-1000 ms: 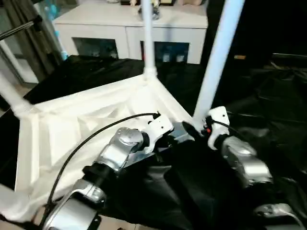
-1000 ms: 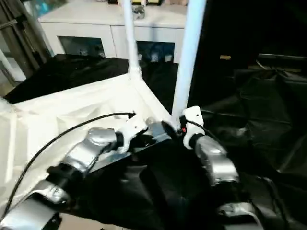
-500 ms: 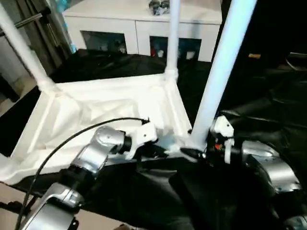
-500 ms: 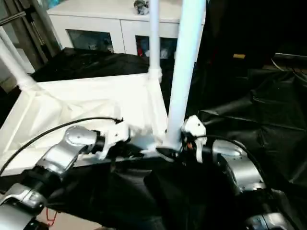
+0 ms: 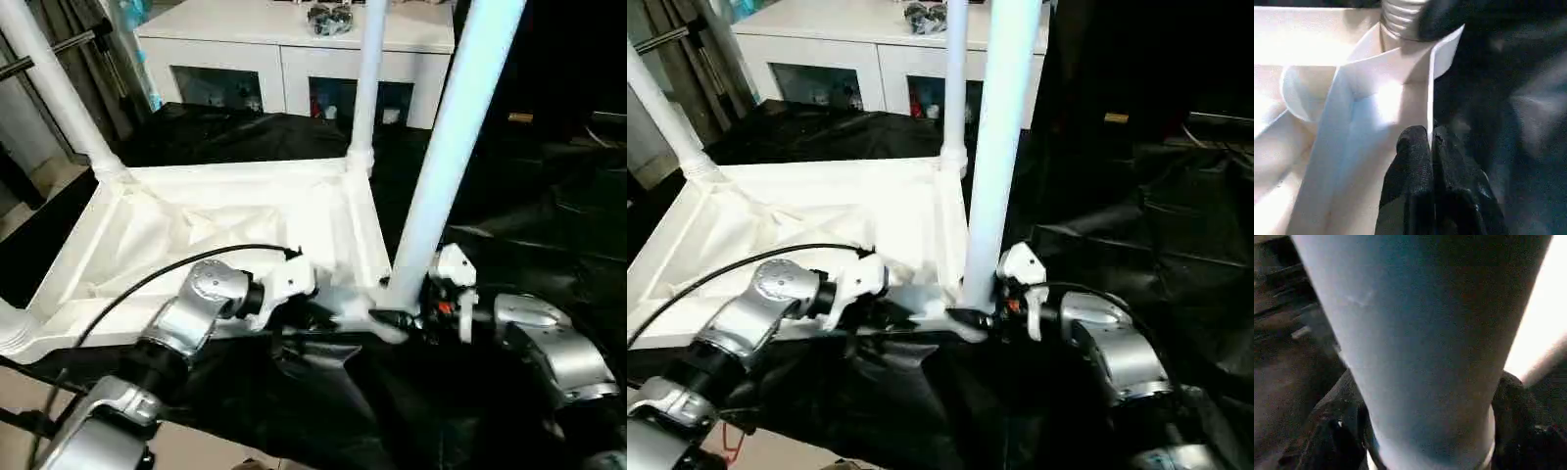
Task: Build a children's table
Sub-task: Rotate leg to tighten
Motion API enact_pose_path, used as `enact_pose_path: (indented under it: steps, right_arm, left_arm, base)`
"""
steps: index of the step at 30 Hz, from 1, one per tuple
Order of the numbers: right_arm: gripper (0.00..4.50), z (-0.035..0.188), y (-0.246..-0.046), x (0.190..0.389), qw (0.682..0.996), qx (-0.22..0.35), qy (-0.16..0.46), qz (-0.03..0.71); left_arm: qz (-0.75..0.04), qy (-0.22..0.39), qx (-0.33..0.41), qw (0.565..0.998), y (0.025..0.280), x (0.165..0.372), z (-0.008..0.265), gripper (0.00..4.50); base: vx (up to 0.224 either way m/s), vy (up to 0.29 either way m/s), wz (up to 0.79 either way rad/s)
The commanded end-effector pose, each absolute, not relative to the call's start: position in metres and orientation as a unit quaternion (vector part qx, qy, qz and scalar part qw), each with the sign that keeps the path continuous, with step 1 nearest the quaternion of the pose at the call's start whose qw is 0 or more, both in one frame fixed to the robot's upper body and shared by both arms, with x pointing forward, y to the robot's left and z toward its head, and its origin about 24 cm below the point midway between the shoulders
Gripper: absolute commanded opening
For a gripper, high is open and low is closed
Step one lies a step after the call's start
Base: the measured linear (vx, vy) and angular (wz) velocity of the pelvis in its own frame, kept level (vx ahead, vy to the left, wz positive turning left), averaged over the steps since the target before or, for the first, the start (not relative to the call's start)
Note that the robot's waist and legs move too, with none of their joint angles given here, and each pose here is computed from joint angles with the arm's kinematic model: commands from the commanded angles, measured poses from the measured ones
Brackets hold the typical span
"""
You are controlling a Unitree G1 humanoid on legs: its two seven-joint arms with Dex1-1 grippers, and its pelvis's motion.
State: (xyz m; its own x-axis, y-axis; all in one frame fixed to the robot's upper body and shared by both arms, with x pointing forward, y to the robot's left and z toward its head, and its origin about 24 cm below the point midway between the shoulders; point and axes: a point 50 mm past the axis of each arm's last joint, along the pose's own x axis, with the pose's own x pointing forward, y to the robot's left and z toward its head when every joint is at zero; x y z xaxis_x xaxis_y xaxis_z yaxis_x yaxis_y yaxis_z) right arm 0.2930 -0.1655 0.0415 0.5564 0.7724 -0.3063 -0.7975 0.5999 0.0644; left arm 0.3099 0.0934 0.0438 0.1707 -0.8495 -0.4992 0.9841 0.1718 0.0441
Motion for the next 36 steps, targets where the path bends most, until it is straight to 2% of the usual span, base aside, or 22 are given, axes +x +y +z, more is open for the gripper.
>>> enact_pose_path:
  steps: [1, 4, 8, 9, 10, 11, 12, 13, 16, 18, 22, 26, 31, 35, 36]
  right_arm:
    - [2.75, 0.024, -0.165, 0.301, 0.910, -0.048, 0.188, 0.366]
    - [2.74, 0.016, -0.161, 0.310, 0.935, -0.021, 0.198, 0.294]
    - [2.74, 0.009, -0.140, 0.319, 0.952, 0.007, 0.203, 0.228]
    - [2.74, 0.009, -0.140, 0.319, 0.952, 0.007, 0.203, 0.228]
    - [2.74, 0.009, -0.129, 0.321, 0.953, 0.003, 0.197, 0.229]
    - [3.09, 0.009, -0.127, 0.322, 0.954, 0.002, 0.195, 0.230]
    - [3.09, 0.009, -0.124, 0.323, 0.954, 0.000, 0.192, 0.229]
    - [3.44, 0.011, -0.123, 0.323, 0.952, 0.003, 0.189, 0.242]
    - [3.53, 0.018, -0.123, 0.323, 0.946, -0.001, 0.168, 0.276]
    - [3.79, 0.021, -0.124, 0.322, 0.943, -0.006, 0.158, 0.294]
    - [3.79, 0.031, -0.133, 0.309, 0.902, -0.039, 0.132, 0.409]
    - [3.79, 0.039, -0.146, 0.296, 0.866, -0.046, 0.123, 0.483]
    - [3.79, 0.044, -0.157, 0.280, 0.818, -0.054, 0.147, 0.554]
    - [3.79, 0.044, -0.161, 0.274, 0.799, -0.064, 0.161, 0.575]
    - [3.65, 0.044, -0.162, 0.273, 0.797, -0.065, 0.163, 0.577]
  left_arm:
    - [-0.581, 0.193, 0.184, 0.769, 0.079, 0.316, 0.040, 0.00]
    - [-0.539, 0.193, 0.178, 0.800, 0.067, 0.324, 0.041, 0.00]
    - [-0.489, 0.187, 0.163, 0.836, 0.042, 0.332, 0.045, 0.00]
    - [-0.489, 0.187, 0.163, 0.836, 0.042, 0.332, 0.045, 0.00]
    - [-0.484, 0.183, 0.160, 0.841, 0.033, 0.332, 0.046, 0.00]
    - [-0.484, 0.181, 0.160, 0.841, 0.031, 0.332, 0.047, 0.00]
    - [-0.483, 0.178, 0.161, 0.842, 0.028, 0.332, 0.047, 0.00]
    - [-0.490, 0.174, 0.165, 0.838, 0.028, 0.331, 0.048, 0.00]
    - [-0.520, 0.160, 0.169, 0.821, 0.028, 0.326, 0.050, 0.00]
    - [-0.532, 0.157, 0.171, 0.814, 0.030, 0.325, 0.050, 0.00]
    - [-0.567, 0.152, 0.182, 0.789, 0.044, 0.320, 0.048, 0.00]
    - [-0.616, 0.153, 0.175, 0.753, 0.059, 0.312, 0.047, 0.00]
    - [-0.663, 0.165, 0.183, 0.707, 0.078, 0.300, 0.044, 0.00]
    - [-0.669, 0.169, 0.189, 0.699, 0.088, 0.299, 0.044, 0.00]
    - [-0.670, 0.168, 0.189, 0.698, 0.089, 0.299, 0.045, 0.00]
  base:
    - [0.000, 0.000, 0.00]
    - [0.000, 0.000, 0.00]
    - [0.000, 0.000, 0.00]
    - [0.000, 0.000, 0.00]
    - [0.000, 0.000, 0.00]
    - [0.000, 0.000, 0.00]
    - [0.000, 0.000, 0.00]
    - [0.000, 0.000, 0.00]
    - [0.000, 0.000, 0.00]
    - [0.000, 0.000, 0.00]
    - [0.000, 0.000, 0.00]
    - [0.000, 0.000, 0.00]
    - [0.000, 0.000, 0.00]
    - [0.000, 0.000, 0.00]
    - [0.000, 0.000, 0.00]
